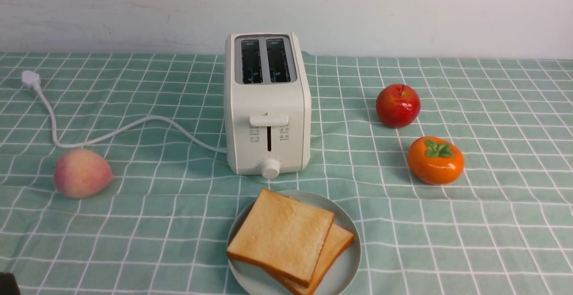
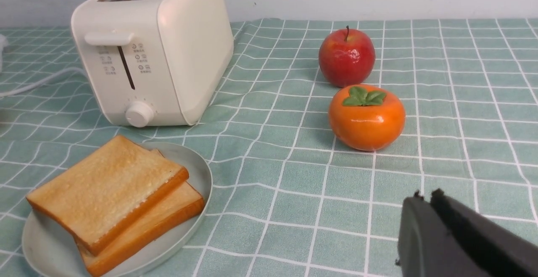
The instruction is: Take toasted bread from bread machine on blue coffee table place on plate.
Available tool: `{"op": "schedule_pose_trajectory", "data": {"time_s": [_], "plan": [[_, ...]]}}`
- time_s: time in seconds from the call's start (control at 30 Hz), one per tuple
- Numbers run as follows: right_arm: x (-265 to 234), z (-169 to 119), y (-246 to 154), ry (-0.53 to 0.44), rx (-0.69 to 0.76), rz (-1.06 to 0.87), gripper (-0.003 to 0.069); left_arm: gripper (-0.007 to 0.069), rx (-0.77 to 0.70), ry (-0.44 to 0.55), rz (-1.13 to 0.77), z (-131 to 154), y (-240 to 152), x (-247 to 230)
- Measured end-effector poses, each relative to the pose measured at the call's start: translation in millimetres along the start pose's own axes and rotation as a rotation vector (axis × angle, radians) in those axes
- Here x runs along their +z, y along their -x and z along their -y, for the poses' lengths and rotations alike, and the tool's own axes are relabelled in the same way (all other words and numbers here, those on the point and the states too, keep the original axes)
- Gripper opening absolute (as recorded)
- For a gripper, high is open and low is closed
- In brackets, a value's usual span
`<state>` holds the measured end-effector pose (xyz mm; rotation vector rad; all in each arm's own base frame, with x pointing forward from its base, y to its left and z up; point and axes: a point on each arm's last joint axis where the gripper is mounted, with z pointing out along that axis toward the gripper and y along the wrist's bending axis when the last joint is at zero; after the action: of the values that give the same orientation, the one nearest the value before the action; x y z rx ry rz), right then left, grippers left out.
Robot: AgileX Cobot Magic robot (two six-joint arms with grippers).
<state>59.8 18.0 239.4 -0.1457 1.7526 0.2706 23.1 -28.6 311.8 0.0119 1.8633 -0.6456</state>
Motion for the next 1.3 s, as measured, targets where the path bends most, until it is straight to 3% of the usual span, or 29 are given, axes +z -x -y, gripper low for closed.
{"op": "schedule_pose_trajectory", "data": {"time_s": [0.4, 0.67, 0.8, 0.97, 1.1, 1.3], "plan": [[0, 0, 0, 0.000, 0.000, -0.003, 0.0048, 0.0001, 0.067, 0.019, 0.098, -1, -5, -18], [0, 0, 0, 0.000, -0.001, -0.004, 0.0057, 0.0003, 0.125, 0.221, 0.221, -21, -19, -8], [0, 0, 0, 0.000, -0.001, -0.004, 0.0065, 0.0010, 0.184, 0.301, 0.326, -43, -31, 12], [0, 0, 0, 0.000, -0.003, -0.004, 0.0066, 0.0018, 0.179, 0.341, 0.279, -66, -57, 30], [0, 0, 0, 0.000, -0.003, -0.004, 0.0070, 0.0018, 0.086, 0.397, 0.164, -89, -93, 45], [0, 0, 0, 0.000, -0.003, -0.004, 0.0078, 0.0020, 0.127, 0.445, 0.060, -96, -105, 47]]}}
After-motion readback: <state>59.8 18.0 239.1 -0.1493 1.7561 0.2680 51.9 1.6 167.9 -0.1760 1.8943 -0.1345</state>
